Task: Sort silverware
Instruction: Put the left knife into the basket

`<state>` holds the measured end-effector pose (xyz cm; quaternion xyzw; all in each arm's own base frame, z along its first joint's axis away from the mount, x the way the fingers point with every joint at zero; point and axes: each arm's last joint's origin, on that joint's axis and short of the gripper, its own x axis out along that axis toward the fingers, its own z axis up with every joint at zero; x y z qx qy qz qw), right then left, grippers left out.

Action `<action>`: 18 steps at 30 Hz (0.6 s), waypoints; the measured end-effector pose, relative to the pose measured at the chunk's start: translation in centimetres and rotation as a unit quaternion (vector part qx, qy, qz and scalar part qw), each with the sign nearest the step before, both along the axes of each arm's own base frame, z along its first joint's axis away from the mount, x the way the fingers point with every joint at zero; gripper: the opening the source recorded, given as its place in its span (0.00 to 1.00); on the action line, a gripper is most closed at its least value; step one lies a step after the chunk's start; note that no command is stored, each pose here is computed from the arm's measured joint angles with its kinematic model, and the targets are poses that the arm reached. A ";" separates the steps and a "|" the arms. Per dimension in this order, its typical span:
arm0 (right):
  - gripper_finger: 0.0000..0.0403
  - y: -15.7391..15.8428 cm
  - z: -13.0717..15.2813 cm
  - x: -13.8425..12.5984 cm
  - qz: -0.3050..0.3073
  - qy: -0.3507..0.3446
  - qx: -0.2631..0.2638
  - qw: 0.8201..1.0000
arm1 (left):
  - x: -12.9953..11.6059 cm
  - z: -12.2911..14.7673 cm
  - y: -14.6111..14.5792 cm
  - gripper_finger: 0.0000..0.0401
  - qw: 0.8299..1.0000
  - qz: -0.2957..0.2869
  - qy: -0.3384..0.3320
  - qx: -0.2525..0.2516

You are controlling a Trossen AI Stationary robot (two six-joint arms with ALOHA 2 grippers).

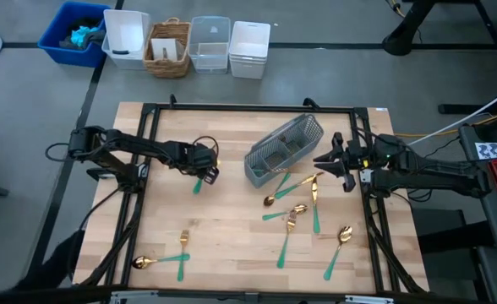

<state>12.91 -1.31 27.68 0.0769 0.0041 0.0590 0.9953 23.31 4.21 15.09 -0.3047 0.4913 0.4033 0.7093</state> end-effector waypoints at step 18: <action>0.20 0.0 0.0 0.0 0.000 0.001 0.001 1.000 | 0.9 -2.3 0.4 0.21 0.999 -0.006 0.033 0.002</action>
